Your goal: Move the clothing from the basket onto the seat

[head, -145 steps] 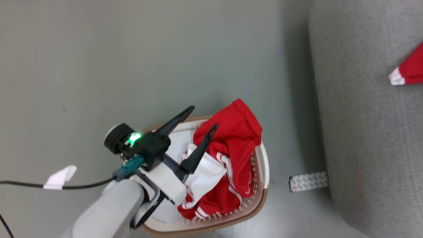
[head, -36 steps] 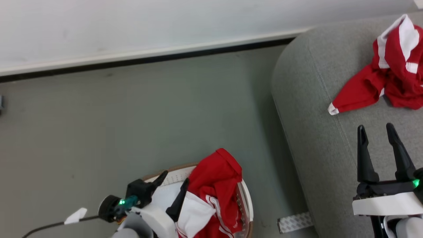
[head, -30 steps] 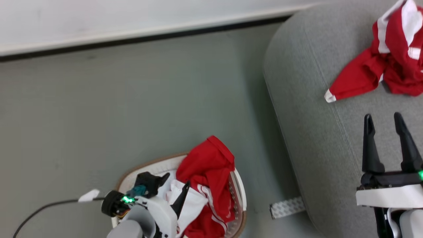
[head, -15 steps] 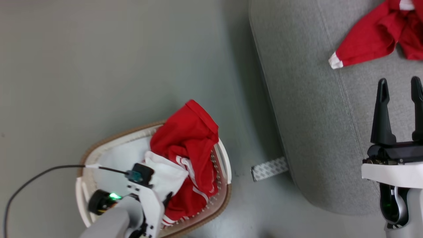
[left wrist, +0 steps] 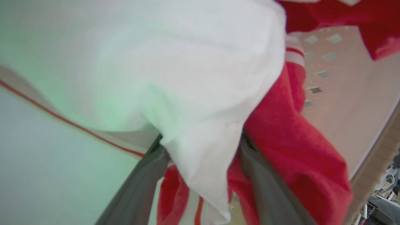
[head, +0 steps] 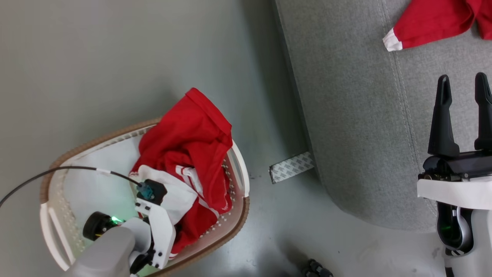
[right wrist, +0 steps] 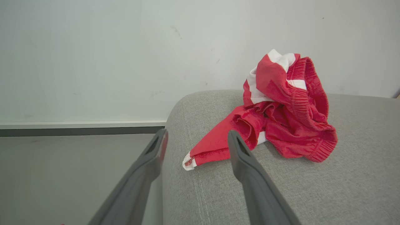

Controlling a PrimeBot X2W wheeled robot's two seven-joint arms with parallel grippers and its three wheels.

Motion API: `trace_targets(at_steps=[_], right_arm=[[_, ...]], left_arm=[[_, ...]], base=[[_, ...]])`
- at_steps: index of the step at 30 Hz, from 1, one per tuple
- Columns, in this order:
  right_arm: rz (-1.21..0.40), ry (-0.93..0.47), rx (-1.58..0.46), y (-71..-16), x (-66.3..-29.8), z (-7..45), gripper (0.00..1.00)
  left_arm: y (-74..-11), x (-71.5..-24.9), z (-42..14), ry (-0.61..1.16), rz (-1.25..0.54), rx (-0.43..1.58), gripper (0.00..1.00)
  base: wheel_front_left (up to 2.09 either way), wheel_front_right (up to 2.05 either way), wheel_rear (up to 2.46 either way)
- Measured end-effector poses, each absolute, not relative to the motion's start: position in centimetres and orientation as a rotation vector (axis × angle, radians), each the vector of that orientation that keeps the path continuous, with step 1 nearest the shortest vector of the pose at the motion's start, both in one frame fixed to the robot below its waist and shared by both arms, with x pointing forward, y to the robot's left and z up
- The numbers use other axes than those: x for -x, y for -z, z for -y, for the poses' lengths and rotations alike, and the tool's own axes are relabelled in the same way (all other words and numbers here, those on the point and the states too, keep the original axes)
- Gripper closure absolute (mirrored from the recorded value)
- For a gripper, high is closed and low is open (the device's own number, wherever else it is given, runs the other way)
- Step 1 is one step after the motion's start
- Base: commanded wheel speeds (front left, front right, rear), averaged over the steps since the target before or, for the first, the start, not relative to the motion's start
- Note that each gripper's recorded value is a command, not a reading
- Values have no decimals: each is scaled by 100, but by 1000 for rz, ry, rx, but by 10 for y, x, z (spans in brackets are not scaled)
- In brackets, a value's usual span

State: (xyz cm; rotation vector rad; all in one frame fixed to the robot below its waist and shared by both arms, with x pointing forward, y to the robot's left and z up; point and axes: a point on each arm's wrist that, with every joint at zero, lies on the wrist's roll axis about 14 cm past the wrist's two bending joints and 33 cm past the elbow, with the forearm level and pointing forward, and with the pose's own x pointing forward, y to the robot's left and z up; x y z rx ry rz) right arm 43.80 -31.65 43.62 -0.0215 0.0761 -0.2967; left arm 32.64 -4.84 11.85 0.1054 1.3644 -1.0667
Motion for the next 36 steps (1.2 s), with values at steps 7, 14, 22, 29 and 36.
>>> trace_targets(at_steps=[7, 14, 22, 29, 36], right_arm=[[-79, 308, 30, -438, -435, 321, 0], [-62, 307, 29, -445, -434, 320, 0], [-19, 291, 41, -462, -435, 316, 0], [55, 268, 60, -492, -434, 309, 0], [115, 230, 32, -515, -427, 295, 0]], left_arm=[[-121, -323, 56, 1104, -1366, -99, 100], [-129, -327, 57, 1105, -1332, -90, 100], [-157, -337, 70, 1086, -1235, -23, 100], [-205, -345, 84, 1073, -1083, 50, 100], [-266, -364, 93, 1029, -877, 137, 100]], base=[[0, 0, 0], [0, 0, 0], [0, 0, 0], [0, 0, 0], [0, 0, 0]])
